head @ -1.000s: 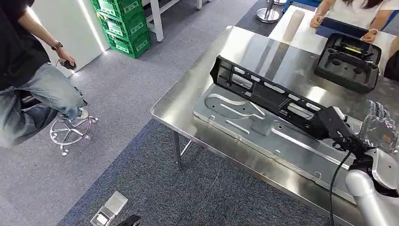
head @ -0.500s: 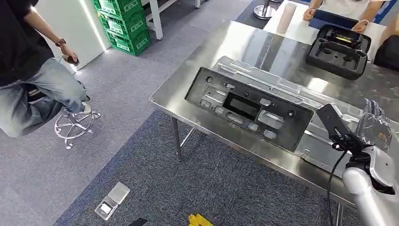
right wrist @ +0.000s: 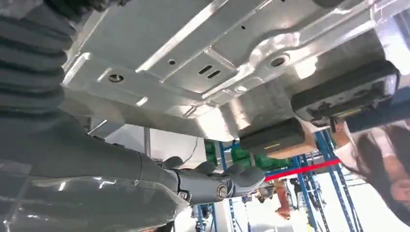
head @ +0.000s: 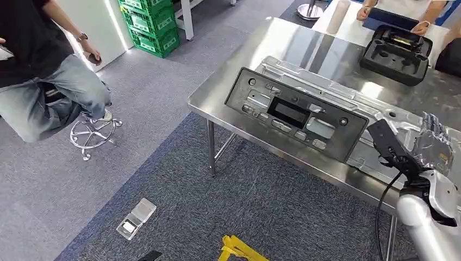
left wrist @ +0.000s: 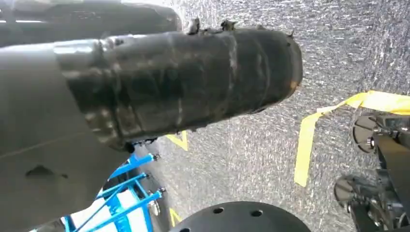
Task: Take the parts from the cabinet and place them on the table.
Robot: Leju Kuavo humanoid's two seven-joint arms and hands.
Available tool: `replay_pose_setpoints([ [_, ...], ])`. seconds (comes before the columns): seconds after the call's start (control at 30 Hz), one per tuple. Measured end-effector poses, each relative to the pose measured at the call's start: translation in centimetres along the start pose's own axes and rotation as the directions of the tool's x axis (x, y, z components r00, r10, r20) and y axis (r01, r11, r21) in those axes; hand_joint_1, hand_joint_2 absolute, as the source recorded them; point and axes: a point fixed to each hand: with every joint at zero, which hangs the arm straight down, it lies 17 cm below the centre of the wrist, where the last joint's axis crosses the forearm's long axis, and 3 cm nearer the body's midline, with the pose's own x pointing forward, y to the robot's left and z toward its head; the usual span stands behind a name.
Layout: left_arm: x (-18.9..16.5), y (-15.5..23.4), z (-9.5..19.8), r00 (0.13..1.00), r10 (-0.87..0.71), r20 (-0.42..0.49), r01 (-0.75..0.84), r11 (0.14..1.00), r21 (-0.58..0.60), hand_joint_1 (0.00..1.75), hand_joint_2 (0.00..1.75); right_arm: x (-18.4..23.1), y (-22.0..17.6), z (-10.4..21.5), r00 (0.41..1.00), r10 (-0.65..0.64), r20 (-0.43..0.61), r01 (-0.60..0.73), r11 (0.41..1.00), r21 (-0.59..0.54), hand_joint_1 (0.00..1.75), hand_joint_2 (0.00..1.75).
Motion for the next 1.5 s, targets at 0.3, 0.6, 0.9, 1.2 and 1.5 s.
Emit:
replay_pose_setpoints([
  [0.3,-0.6,1.1,0.3,1.000,-0.008,-0.011,0.008,1.000,0.013,0.00,0.00,0.4,0.7,0.3,1.000,-0.009,0.006,0.008,1.000,0.012,0.00,0.00],
  [0.6,-0.5,1.9,0.2,1.000,-0.015,-0.010,0.015,1.000,0.021,0.00,0.00,0.8,0.7,0.5,1.000,-0.012,0.015,0.011,1.000,0.010,0.00,0.00],
  [0.9,-0.3,0.1,0.1,1.000,0.003,-0.007,-0.003,1.000,0.002,0.00,0.00,0.4,1.0,0.6,1.000,-0.018,0.009,0.018,1.000,0.021,0.00,0.00],
  [1.2,-0.4,-0.3,0.2,1.000,0.008,-0.006,-0.008,1.000,-0.001,0.00,0.00,1.2,0.1,0.4,0.999,-0.041,0.032,0.041,0.999,-0.003,0.00,0.00],
  [1.5,-0.4,1.4,0.4,1.000,0.021,0.014,-0.021,0.999,0.029,0.00,0.00,3.6,0.9,1.8,0.910,-0.394,0.130,0.395,0.919,0.020,0.00,0.00],
])
